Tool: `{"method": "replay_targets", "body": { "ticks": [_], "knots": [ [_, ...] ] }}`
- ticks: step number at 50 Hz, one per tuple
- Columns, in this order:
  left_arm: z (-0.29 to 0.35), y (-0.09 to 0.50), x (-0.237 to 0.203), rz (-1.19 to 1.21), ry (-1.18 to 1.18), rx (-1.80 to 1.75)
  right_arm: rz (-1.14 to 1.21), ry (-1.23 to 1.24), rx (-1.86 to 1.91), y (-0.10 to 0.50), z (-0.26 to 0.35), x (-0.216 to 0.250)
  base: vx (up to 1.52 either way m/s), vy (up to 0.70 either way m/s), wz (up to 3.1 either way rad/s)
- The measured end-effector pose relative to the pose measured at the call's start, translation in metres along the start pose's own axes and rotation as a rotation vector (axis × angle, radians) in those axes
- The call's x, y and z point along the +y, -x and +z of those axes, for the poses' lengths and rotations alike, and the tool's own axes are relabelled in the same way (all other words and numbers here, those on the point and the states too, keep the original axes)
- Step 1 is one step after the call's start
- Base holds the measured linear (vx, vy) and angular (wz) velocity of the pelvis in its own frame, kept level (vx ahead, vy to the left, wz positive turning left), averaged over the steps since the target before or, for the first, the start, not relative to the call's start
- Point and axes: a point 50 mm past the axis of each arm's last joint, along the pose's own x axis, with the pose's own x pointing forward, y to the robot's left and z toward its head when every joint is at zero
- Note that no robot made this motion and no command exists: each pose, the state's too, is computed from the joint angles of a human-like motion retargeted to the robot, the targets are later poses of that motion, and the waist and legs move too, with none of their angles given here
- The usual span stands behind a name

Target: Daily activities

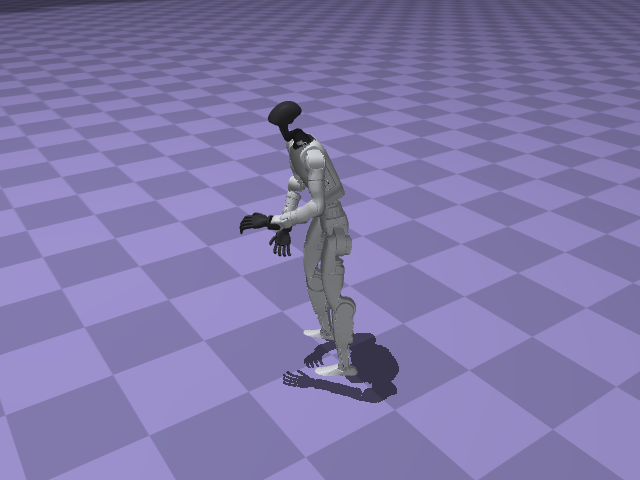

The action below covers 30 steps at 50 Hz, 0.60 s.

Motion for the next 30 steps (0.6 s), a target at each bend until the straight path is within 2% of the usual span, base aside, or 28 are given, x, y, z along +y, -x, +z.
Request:
{"method": "replay_targets", "body": {
  "ticks": [10,21,30],
  "knots": [
    [-0.011,-0.004,0.010,0.089,-0.028,0.052,-0.047,0.049,0.008,-0.001,-0.002,-0.001,0.00,0.00,0.02],
    [0.011,-0.007,-0.014,0.056,0.005,-0.027,-0.115,0.120,0.000,-0.005,0.000,0.001,0.00,0.00,0.00],
    [0.018,-0.012,-0.015,0.081,0.023,-0.059,-0.136,0.189,-0.043,-0.004,0.008,0.004,0.00,0.00,0.00]
  ]
}}
